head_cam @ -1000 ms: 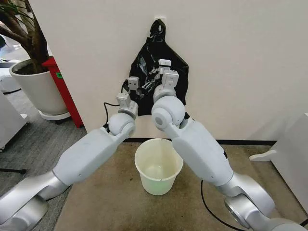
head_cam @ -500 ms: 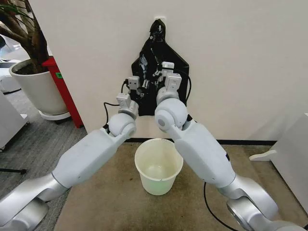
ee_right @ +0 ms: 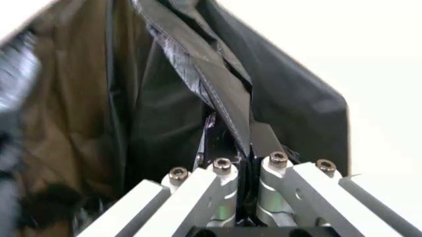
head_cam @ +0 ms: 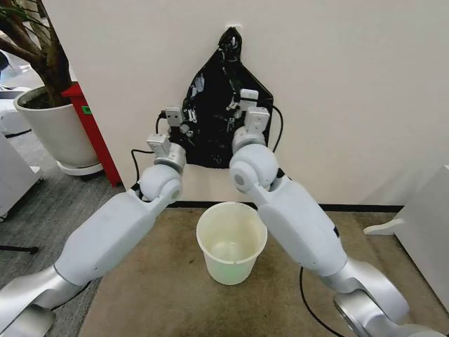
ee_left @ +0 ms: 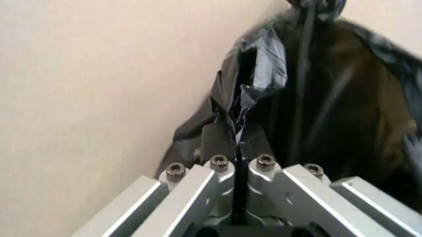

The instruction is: Place the garbage bag over the trash bin.

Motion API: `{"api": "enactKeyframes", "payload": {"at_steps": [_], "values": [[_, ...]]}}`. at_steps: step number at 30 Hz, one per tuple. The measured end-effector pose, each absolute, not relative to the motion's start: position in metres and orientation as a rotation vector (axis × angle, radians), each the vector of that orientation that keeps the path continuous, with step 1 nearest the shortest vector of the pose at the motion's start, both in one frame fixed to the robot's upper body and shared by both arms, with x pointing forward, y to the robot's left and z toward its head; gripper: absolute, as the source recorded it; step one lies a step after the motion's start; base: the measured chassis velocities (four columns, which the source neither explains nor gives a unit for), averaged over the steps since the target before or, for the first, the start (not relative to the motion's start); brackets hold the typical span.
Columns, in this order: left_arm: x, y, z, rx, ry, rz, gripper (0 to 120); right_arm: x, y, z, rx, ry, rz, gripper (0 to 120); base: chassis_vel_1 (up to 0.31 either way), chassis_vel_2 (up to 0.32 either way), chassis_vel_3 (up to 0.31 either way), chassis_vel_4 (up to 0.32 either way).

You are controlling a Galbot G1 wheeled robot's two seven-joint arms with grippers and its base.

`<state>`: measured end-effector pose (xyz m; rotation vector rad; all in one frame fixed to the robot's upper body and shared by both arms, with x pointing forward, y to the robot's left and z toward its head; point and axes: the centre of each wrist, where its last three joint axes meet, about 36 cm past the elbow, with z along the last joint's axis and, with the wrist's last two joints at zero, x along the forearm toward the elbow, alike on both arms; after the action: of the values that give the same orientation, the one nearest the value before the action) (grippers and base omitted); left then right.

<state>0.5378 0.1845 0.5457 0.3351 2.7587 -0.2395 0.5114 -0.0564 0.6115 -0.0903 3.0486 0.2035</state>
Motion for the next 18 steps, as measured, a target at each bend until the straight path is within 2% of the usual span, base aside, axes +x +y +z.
{"api": "enactKeyframes", "payload": {"at_steps": [9,18], "values": [[0.491,0.192,0.497,0.305,2.825,-0.278,0,0.469,-0.085,0.554,-0.100,3.204,0.158,0,0.000,0.000,0.000,0.000],[0.469,0.195,0.535,0.301,2.777,-0.374,0,0.450,-0.112,0.585,-0.097,3.151,0.196,0,0.000,0.000,0.000,0.000]]}}
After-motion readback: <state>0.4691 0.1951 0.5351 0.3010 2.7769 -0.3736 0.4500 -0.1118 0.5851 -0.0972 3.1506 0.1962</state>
